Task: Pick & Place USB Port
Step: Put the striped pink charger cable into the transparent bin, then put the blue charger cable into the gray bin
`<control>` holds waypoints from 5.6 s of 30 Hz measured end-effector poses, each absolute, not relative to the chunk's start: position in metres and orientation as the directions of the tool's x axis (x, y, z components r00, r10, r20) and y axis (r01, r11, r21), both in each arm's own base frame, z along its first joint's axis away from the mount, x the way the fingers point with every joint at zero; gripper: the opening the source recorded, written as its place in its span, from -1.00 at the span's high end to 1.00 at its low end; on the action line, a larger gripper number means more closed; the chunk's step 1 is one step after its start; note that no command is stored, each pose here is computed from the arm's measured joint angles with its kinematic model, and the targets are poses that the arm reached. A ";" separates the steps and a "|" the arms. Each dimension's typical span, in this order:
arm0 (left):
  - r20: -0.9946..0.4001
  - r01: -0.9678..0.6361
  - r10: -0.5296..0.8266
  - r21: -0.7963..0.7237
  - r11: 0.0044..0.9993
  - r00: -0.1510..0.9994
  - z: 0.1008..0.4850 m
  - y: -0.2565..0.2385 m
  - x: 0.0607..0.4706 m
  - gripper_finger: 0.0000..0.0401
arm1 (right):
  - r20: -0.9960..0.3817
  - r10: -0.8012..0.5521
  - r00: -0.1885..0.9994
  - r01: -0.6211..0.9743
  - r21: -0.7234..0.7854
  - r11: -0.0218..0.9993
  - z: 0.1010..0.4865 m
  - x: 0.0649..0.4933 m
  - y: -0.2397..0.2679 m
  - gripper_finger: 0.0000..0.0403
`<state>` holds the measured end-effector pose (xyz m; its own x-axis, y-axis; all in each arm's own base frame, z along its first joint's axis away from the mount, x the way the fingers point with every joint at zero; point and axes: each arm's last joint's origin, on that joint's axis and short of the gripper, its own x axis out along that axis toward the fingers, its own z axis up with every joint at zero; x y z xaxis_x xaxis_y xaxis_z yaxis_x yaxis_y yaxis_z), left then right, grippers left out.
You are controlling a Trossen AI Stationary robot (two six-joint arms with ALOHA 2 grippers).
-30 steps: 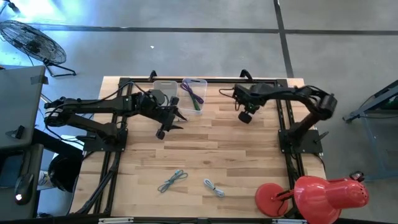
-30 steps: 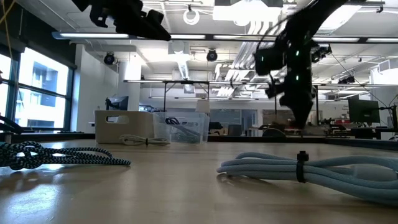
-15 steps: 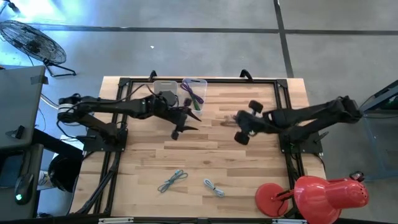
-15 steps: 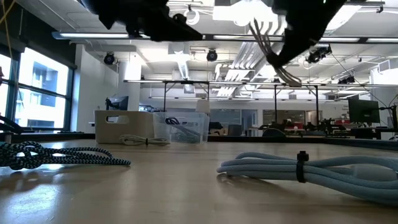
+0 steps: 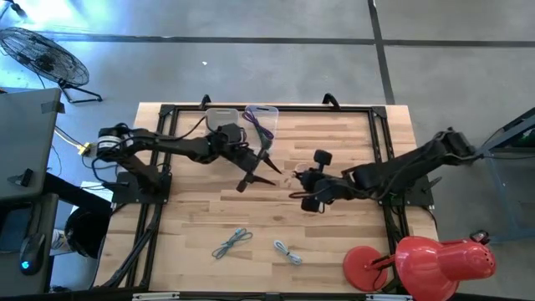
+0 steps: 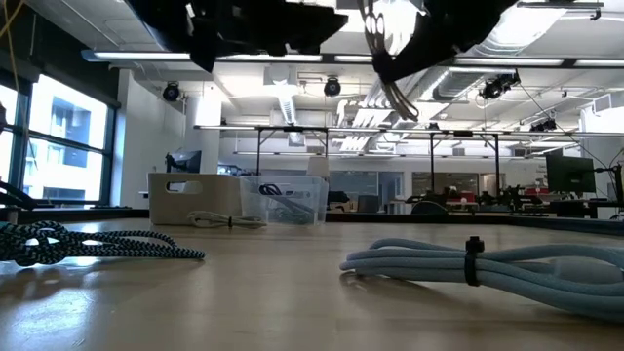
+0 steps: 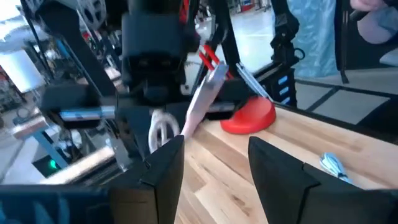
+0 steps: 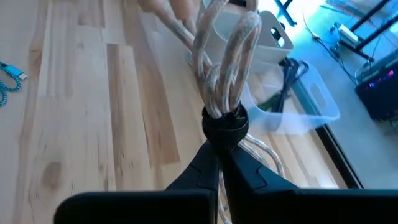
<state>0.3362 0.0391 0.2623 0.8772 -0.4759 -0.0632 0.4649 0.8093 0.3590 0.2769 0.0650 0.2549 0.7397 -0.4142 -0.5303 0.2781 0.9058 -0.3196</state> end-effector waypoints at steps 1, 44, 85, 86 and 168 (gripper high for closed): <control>-0.068 0.467 -0.476 0.351 0.811 0.877 0.260 0.039 0.337 0.13 | -0.526 -0.411 0.745 0.268 -0.327 0.906 0.254 0.279 0.066 1.00; -0.067 0.429 -0.435 0.360 0.829 0.898 0.258 0.031 0.341 0.13 | -0.468 -0.295 0.833 0.171 -0.289 0.942 0.256 0.296 0.070 1.00; -0.199 0.220 -0.128 0.553 0.804 0.971 0.265 0.014 0.331 0.96 | -0.481 -0.324 0.815 0.216 -0.267 0.939 0.254 0.294 0.069 0.30; -0.224 0.203 -0.086 0.576 0.792 0.971 0.267 0.015 0.327 0.96 | -0.482 -0.325 0.814 0.217 -0.267 0.939 0.254 0.294 0.069 0.27; -0.558 0.352 0.326 0.781 0.516 0.763 0.214 0.155 0.293 0.59 | -0.499 -0.319 0.806 0.270 -0.171 0.948 0.236 0.290 0.062 0.18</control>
